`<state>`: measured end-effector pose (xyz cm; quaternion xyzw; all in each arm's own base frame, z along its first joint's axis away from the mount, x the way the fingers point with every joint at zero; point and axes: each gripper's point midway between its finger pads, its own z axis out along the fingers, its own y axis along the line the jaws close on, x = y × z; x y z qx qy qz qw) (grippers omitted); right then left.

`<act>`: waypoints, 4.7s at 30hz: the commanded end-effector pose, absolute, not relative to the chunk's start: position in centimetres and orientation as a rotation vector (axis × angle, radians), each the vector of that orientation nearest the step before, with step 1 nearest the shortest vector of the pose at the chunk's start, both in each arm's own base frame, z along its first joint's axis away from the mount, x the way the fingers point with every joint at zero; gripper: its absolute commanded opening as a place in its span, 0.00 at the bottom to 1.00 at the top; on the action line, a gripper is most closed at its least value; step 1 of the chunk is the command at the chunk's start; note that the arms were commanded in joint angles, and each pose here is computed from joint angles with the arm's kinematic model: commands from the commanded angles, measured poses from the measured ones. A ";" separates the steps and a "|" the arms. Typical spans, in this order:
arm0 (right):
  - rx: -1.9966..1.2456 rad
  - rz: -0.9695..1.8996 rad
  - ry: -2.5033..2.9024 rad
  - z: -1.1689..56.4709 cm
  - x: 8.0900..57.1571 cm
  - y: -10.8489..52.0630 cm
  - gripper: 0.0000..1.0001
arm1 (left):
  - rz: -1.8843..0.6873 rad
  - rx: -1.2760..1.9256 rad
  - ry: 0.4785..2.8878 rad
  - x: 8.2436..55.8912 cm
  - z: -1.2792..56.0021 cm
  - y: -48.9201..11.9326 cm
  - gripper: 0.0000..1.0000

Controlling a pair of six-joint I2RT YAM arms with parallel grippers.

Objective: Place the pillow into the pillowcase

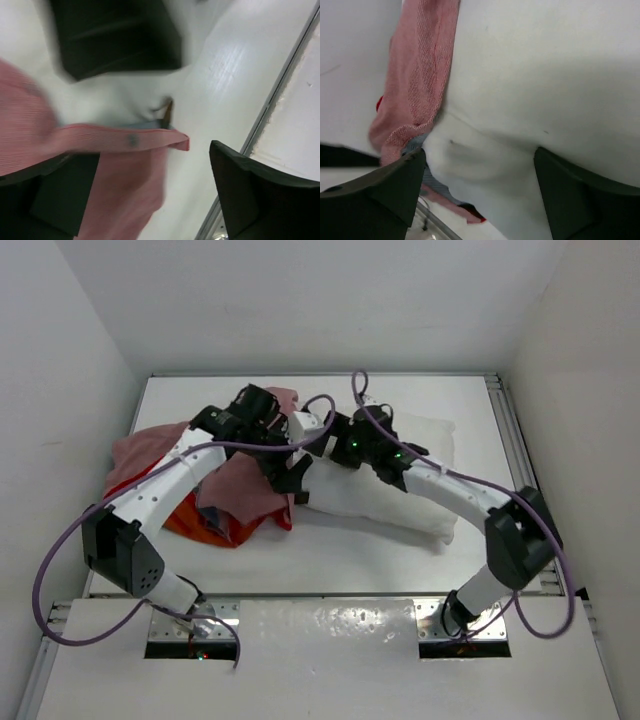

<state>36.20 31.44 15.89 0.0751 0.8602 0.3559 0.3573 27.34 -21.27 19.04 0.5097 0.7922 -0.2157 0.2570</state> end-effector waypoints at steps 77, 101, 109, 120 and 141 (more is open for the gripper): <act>0.259 1.457 1.233 43.1 40.1 26.3 0.00 | -0.783 1.392 1.578 30.8 36.7 -33.9 0.00; 0.532 0.459 2.324 15.8 45.0 12.6 0.99 | -0.377 1.154 1.808 39.0 30.1 -29.0 1.00; 0.216 0.485 2.363 18.3 40.5 11.1 0.32 | -0.176 1.010 2.066 37.7 24.5 -18.4 0.86; -0.258 0.317 2.236 21.1 33.0 16.1 0.99 | -0.160 1.129 2.212 34.5 14.9 -17.8 0.91; 0.199 1.046 2.025 22.3 40.9 25.8 0.00 | -0.421 1.380 1.862 32.4 23.5 -28.8 0.00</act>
